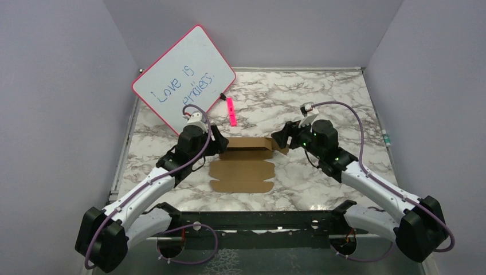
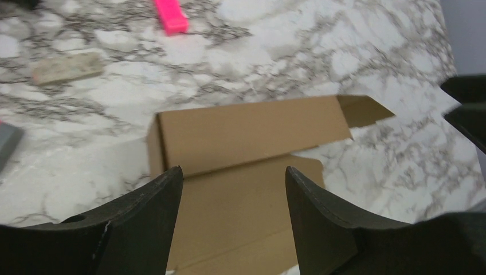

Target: Fold the paper box

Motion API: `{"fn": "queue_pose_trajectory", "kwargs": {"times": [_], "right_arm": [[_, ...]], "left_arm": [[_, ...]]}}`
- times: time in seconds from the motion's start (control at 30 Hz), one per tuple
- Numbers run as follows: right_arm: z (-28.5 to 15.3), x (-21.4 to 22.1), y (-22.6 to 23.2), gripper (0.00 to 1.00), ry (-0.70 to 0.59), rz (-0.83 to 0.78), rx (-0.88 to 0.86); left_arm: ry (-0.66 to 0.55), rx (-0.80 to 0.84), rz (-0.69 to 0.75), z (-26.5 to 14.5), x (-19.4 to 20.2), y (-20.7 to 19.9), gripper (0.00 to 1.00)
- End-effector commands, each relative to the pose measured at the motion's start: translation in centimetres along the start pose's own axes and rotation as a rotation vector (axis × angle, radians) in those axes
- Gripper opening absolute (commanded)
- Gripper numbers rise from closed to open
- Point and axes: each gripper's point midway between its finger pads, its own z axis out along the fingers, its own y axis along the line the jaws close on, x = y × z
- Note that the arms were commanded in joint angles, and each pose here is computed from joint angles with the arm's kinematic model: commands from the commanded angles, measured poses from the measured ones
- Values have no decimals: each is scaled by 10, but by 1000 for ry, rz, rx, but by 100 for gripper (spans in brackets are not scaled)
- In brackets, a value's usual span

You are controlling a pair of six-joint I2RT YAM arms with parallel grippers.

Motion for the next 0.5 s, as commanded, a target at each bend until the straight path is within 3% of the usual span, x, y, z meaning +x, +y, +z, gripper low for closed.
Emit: {"fn": "queue_pose_trajectory", "kwargs": {"times": [0.0,0.27,0.47], "right_arm": [[-10,19,-42,70,12,-72,177],[-3,47,-61,71,64,-75,225],[4,60,-67,65,62,-71,217]], "left_arm": [[-11,68,150,-12,2,-45,68],[9,96,241,-19,30,-73,67],[49,157,348,-11,71,-102,67]]}}
